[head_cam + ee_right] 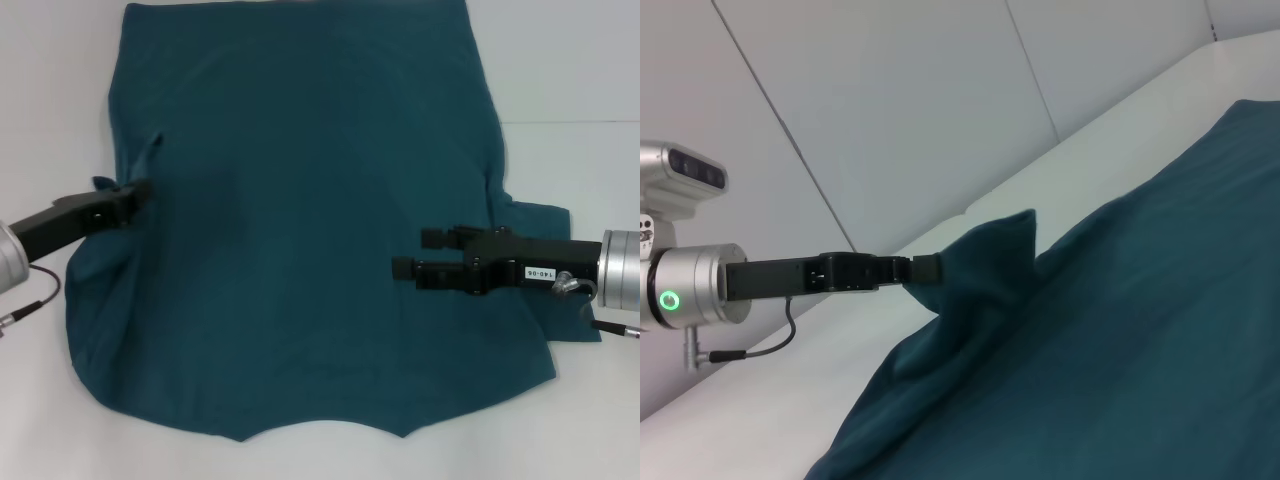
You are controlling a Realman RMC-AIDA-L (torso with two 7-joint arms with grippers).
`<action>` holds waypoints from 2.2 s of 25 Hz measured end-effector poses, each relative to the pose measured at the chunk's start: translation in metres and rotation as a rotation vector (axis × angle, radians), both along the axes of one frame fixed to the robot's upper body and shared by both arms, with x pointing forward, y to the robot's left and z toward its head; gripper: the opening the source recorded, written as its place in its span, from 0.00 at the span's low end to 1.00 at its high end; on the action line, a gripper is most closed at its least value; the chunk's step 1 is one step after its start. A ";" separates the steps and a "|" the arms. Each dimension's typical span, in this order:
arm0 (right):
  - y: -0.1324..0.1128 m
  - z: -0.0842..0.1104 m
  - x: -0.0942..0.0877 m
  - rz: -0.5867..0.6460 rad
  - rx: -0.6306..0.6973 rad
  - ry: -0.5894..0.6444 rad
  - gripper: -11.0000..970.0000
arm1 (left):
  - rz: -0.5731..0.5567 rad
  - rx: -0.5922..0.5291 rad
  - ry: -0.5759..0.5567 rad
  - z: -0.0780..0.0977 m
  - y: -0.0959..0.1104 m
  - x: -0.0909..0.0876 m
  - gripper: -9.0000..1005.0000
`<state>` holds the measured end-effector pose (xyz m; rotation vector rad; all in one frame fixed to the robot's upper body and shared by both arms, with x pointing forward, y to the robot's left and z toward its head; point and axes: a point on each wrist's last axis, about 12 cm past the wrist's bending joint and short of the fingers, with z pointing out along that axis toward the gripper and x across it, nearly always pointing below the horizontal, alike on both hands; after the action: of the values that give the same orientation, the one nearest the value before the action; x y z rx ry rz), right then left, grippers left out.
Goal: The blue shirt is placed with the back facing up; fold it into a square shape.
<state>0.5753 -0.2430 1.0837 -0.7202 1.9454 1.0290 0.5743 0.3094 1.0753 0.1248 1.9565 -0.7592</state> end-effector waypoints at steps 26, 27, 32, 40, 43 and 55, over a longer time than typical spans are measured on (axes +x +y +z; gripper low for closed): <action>0.004 0.003 0.002 0.003 0.013 0.005 0.93 | 0.165 0.168 0.056 -0.032 0.012 -0.001 0.80; 0.004 0.003 0.002 0.003 0.014 0.005 0.93 | 0.166 0.172 0.059 -0.033 0.012 -0.001 0.83; 0.004 0.004 0.003 0.003 0.013 0.002 0.93 | 0.151 0.187 0.068 -0.035 0.011 -0.002 0.89; 0.005 0.004 0.004 0.005 0.007 -0.002 0.93 | 0.159 0.202 0.092 -0.041 0.010 -0.005 0.89; 0.004 0.005 0.004 0.006 0.007 -0.002 0.93 | 0.157 0.207 0.095 -0.042 0.009 -0.004 0.89; 0.003 0.003 0.002 0.003 0.009 0.004 0.93 | 0.132 0.215 0.100 -0.042 0.006 -0.004 0.88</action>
<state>0.5774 -0.2404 1.0865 -0.7165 1.9429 1.0411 0.5706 0.3154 1.0336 0.0873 2.1152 -0.4756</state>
